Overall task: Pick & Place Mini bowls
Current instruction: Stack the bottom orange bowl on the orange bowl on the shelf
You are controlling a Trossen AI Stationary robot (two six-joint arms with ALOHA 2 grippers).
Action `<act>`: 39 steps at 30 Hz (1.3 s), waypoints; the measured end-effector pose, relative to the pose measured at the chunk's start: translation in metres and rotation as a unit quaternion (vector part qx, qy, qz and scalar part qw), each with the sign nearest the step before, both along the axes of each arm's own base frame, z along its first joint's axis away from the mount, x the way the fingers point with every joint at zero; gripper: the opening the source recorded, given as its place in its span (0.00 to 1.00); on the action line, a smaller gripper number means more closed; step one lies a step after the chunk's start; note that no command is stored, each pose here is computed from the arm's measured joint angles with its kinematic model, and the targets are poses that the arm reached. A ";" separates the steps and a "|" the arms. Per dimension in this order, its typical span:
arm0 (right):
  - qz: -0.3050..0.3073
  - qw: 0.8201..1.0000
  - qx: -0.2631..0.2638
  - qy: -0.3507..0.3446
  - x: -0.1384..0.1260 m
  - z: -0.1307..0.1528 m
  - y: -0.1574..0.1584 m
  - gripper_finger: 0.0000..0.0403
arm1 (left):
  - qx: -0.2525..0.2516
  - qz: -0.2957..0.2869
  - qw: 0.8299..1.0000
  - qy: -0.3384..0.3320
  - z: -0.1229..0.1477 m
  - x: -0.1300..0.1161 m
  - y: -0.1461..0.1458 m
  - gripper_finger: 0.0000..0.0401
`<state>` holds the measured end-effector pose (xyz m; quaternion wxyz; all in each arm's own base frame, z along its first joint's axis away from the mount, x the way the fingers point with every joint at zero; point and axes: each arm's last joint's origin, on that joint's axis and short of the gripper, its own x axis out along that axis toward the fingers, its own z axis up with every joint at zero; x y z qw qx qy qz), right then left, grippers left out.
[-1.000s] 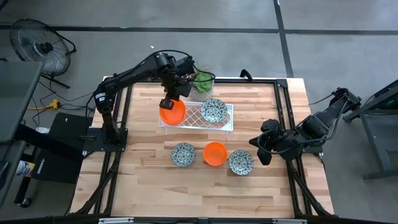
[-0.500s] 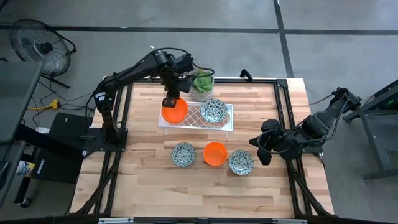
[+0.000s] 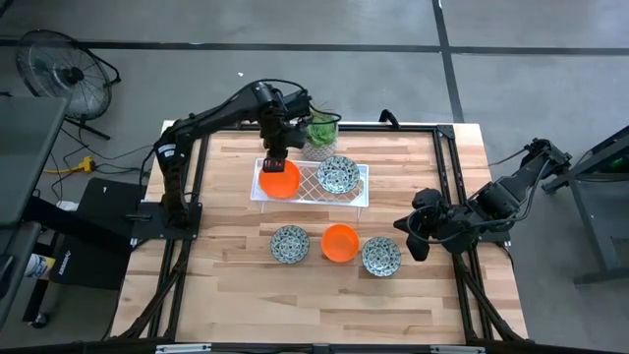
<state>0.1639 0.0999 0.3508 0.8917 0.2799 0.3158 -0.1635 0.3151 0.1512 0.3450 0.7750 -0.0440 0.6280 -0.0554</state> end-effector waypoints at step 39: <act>0.003 1.000 -0.001 0.009 -0.001 -0.001 0.000 0.03 | 0.030 -0.060 0.998 -0.007 0.010 -0.009 -0.004 0.46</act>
